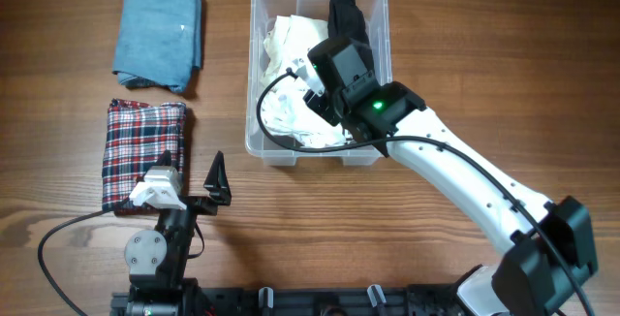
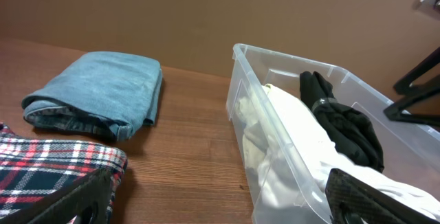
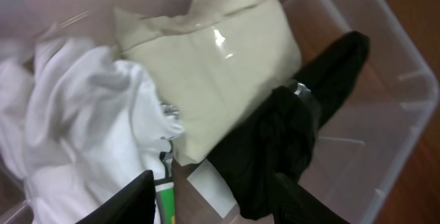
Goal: Pack container
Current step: 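Carry the white t-shirt over the bin and lower it inside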
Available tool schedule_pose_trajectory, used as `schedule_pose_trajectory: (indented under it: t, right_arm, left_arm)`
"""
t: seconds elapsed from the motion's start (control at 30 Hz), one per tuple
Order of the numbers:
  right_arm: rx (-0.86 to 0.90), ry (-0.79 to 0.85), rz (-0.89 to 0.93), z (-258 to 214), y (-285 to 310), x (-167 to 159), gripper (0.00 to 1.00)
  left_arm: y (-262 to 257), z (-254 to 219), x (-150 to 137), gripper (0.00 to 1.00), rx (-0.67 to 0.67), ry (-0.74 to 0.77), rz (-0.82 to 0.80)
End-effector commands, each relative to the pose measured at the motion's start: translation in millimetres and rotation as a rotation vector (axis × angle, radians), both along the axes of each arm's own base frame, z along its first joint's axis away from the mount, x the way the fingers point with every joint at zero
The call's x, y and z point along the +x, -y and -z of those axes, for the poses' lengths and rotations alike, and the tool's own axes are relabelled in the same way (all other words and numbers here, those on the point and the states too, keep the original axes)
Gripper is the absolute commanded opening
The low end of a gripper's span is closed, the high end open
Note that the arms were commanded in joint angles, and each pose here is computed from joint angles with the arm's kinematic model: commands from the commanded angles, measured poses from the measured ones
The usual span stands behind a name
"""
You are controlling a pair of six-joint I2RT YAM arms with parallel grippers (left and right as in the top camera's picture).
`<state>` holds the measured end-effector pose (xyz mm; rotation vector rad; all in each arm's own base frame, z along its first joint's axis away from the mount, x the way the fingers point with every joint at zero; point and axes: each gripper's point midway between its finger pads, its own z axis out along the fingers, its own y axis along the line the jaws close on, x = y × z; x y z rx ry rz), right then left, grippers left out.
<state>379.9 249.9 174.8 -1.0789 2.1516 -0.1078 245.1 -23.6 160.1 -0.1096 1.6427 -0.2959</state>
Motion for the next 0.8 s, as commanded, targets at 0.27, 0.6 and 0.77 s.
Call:
schedule_pose_trajectory:
  t: [0.27,0.6,0.77]
  right_arm:
    - [0.402,-0.405,0.132,-2,-39,-54,0.36]
    - [0.319,-0.593,0.286,41,-22,-77,0.18]
    - [0.286,-0.733,0.301,80,-31,-87,0.16]
  left_arm:
    - [-2,2,0,1.00,-0.001,-0.003,-0.012]
    - [-2,2,0,1.00,-0.002,-0.004,-0.012]
    - [-2,2,0,1.00,-0.002,-0.003,-0.012]
